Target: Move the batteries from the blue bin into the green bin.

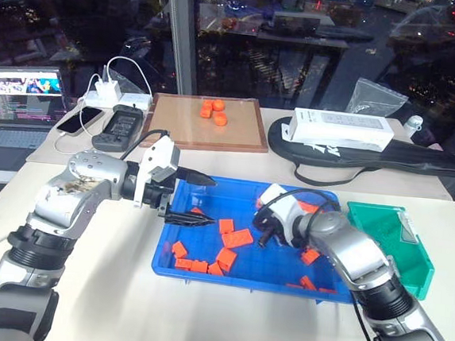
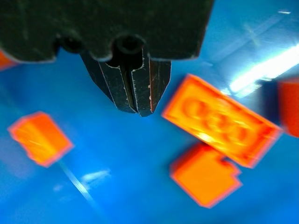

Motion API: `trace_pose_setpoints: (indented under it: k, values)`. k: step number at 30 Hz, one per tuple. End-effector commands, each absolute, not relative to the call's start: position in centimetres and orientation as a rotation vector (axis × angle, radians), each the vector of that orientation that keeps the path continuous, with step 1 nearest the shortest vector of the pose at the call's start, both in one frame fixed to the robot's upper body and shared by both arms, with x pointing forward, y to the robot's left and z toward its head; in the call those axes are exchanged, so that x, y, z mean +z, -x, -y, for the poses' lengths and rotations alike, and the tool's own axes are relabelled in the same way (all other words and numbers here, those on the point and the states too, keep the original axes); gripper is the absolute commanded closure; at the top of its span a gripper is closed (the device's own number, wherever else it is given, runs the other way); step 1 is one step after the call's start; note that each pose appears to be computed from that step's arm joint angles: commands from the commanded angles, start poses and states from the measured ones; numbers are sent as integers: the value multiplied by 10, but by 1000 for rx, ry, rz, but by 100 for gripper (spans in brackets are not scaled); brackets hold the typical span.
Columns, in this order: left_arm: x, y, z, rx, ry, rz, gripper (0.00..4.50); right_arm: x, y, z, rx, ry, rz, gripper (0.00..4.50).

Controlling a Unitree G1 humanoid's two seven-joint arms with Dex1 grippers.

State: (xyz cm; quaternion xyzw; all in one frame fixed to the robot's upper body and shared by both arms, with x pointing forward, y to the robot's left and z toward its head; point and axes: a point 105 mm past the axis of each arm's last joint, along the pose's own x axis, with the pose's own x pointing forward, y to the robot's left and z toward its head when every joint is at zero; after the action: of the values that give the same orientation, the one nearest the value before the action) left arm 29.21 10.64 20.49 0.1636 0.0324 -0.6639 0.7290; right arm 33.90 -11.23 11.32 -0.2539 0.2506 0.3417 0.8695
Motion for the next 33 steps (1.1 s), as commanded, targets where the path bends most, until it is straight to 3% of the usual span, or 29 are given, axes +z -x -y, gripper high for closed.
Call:
trace_pose_setpoints:
  k: [1,4,5,14,24,27,33]
  values:
    - [214,-293,-104,-1470,-389,-28,0,139,-348,128,674,516,-446,447]
    - [214,-293,-103,-1475,-389,-27,0,139,-345,141,668,520,-476,447]
    - [214,-293,-103,-1477,-388,-27,0,138,-341,141,680,508,-491,391]
    - [213,-294,-102,-1485,-391,-30,0,126,-319,128,749,439,-577,103]
    - [212,-293,-103,-1489,-396,-38,0,93,-303,115,770,416,-668,103]
    - [212,-293,-103,-1488,-396,-40,0,94,-306,115,765,415,-660,172]
    - [213,-293,-102,-1491,-391,-35,0,114,-314,120,766,449,-586,380]
